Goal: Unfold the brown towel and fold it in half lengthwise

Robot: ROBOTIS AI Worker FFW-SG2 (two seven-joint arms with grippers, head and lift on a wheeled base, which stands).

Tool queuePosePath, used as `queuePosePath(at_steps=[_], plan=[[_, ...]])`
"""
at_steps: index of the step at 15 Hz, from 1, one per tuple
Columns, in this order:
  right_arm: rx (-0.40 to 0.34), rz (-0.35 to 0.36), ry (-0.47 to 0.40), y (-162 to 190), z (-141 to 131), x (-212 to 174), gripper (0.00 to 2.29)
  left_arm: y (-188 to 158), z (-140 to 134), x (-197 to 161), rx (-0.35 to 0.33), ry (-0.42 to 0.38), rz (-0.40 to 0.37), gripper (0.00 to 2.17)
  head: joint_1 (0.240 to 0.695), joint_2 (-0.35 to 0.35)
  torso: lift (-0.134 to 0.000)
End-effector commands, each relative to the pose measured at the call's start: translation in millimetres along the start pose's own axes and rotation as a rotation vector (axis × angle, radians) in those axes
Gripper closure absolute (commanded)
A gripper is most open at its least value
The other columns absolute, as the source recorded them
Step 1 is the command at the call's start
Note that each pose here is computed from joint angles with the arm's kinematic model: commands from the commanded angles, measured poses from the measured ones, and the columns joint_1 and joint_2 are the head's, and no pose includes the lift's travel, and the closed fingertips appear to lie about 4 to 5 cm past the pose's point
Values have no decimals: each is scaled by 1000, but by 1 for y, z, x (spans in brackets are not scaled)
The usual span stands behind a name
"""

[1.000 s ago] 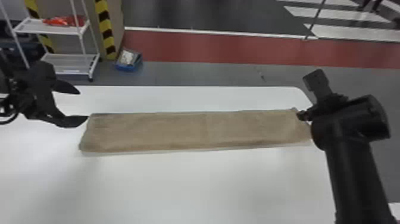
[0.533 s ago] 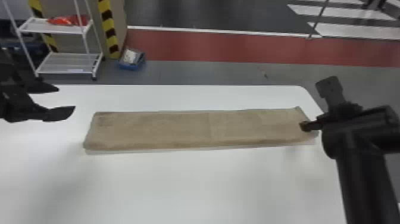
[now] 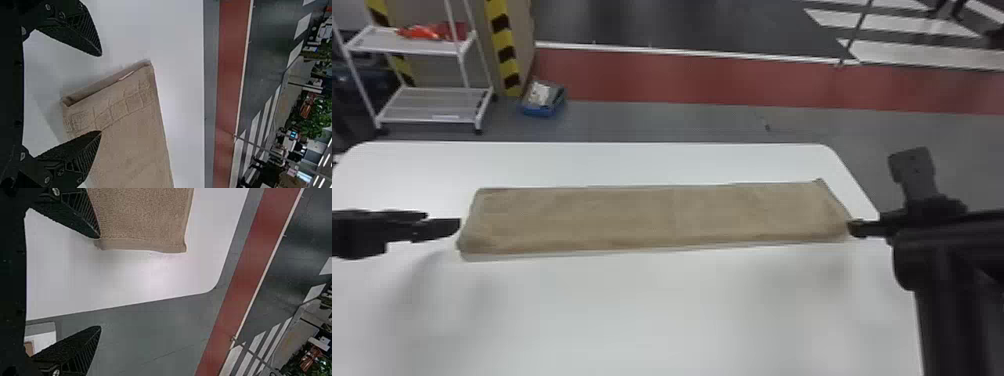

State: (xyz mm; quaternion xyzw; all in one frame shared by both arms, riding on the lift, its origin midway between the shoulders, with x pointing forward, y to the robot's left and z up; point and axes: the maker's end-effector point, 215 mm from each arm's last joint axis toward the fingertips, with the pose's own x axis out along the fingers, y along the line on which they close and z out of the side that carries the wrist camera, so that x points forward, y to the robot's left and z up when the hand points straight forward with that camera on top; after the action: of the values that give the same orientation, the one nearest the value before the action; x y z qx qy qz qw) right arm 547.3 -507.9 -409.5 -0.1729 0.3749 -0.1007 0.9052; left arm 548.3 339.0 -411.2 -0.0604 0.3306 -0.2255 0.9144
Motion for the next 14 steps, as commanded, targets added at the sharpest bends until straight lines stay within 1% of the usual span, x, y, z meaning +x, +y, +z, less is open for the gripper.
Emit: queuePosePath(at_steps=[1,2,3,5,6,7,8,9,10,11,12,13,14], plan=[[62,9,-8,-4,-16,-14,60,-11,-14,-6,-65,-43,5,184,695,-163,-123],[78,-3,-2,-4,-30,-24,63,-15,-16,-13,-88,-71,9,151,695,-171,-123],[109,-3,-5,1,-40,-36,66,-18,-26,-19,-113,-86,16,120,695,-176,-123],[202,42,-51,30,-41,-62,76,-22,-27,-31,-122,-149,35,120,695,-184,-123],[220,46,-106,43,-30,-84,76,-23,-21,-38,-109,-209,52,117,695,-180,-123],[247,64,-146,58,-22,-102,76,-24,-15,-47,-88,-267,69,120,695,-169,-123],[239,63,-195,62,-11,-124,76,-26,-13,-59,-77,-319,86,120,695,-152,-123],[235,56,-234,67,-2,-144,76,-26,-15,-70,-85,-353,97,124,695,-131,-123],[225,55,-261,74,2,-161,76,-26,-19,-80,-96,-390,99,124,695,-99,-123],[211,45,-268,82,-2,-171,76,-23,-20,-89,-93,-432,115,124,695,-84,-123],[195,42,-294,94,-4,-180,80,-17,-19,-101,-66,-490,152,124,695,-72,-123],[189,55,-331,106,-2,-186,80,-7,-15,-114,-48,-550,200,124,695,-55,-123],[206,78,-408,114,10,-194,80,5,-17,-126,-32,-593,258,124,695,-38,-123]])
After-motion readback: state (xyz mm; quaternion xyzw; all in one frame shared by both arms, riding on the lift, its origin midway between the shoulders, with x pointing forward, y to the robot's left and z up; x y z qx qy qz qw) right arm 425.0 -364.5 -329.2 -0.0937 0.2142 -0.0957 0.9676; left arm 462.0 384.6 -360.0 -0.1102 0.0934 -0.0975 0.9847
